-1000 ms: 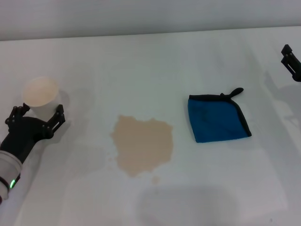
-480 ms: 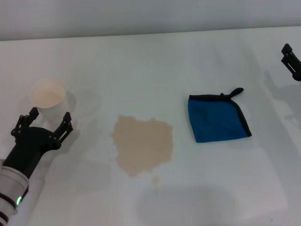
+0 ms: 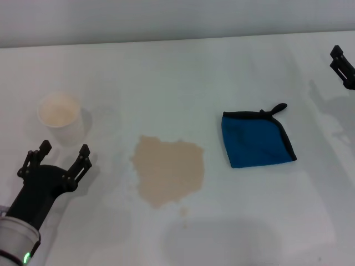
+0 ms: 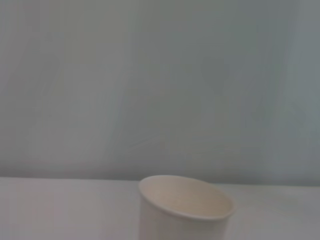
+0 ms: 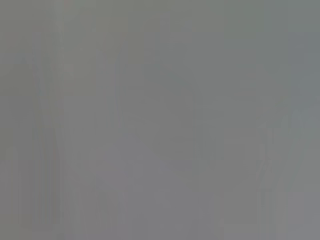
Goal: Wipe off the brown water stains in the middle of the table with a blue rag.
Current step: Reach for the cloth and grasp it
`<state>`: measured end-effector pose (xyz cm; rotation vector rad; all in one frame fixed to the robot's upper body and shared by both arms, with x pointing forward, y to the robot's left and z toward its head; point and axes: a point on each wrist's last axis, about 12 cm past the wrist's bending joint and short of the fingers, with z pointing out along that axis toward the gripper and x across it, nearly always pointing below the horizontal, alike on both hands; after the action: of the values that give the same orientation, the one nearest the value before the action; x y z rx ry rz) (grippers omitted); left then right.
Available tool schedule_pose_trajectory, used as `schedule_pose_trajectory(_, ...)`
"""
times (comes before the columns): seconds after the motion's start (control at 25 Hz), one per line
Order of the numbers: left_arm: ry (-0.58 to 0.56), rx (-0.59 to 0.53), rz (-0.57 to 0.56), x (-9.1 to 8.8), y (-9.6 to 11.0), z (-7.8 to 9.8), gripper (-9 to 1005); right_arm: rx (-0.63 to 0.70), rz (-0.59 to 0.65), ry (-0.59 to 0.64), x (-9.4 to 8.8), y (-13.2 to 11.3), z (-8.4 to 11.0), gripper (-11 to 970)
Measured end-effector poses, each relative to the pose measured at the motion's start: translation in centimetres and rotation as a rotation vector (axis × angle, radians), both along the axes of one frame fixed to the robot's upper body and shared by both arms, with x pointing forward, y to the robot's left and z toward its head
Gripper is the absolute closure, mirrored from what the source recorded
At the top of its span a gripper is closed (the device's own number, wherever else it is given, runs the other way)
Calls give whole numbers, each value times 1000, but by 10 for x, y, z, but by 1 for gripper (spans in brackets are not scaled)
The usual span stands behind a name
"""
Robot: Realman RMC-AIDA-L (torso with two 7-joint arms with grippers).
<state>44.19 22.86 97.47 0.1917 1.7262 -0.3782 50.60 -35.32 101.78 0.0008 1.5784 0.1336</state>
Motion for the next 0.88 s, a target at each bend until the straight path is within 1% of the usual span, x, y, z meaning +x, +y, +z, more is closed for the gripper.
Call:
schedule_pose_trajectory(0.16, -36, -35, 24, -11, 3, 3, 105, 15, 9, -12, 4, 2, 3, 132)
schedule_pose_trajectory(0.24, -69, -54, 48, -16, 6, 6, 104, 70, 32, -9, 7, 4, 5, 132)
schedule_pose_trajectory(0.28, -95, -69, 71, -19, 10, 9, 104, 136, 76, 1, 11, 8, 8, 132)
schedule_pose_trajectory(0.32, -114, -82, 93, -20, 15, 11, 104, 167, 113, 11, 15, 11, 10, 132)
schedule_pose_trajectory(0.36, -132, -103, 122, -22, 23, 13, 104, 167, 113, 11, 15, 11, 10, 133)
schedule_pose_trajectory(0.4, -140, -116, 136, -23, 27, 13, 104, 180, 162, 15, 20, 14, 14, 133)
schedule_pose_trajectory(0.44, -150, -152, 177, -25, 43, 14, 104, 167, 243, 19, 30, 22, 22, 133)
schedule_pose_trajectory(0.48, -150, -152, 177, -25, 43, 14, 104, 156, 286, 23, 36, 26, 28, 133)
schedule_pose_trajectory(0.52, -150, -171, 202, -26, 53, 14, 104, 144, 331, 29, 43, 31, 34, 133)
schedule_pose_trajectory(0.56, -147, -179, 215, -27, 58, 14, 104, 144, 331, 29, 43, 31, 34, 134)
schedule_pose_trajectory(0.64, -144, -195, 257, -30, 71, 14, 104, 120, 409, 51, 58, 41, 46, 134)
schedule_pose_trajectory(0.68, -146, -195, 280, -32, 76, 14, 104, 99, 455, 76, 66, 47, 53, 134)
schedule_pose_trajectory(0.84, -149, -175, 305, -33, 85, 13, 103, -3, 611, 171, 98, 69, 81, 134)
schedule_pose_trajectory(0.88, -149, -170, 305, -33, 86, 13, 103, -60, 702, 269, 110, 77, 96, 134)
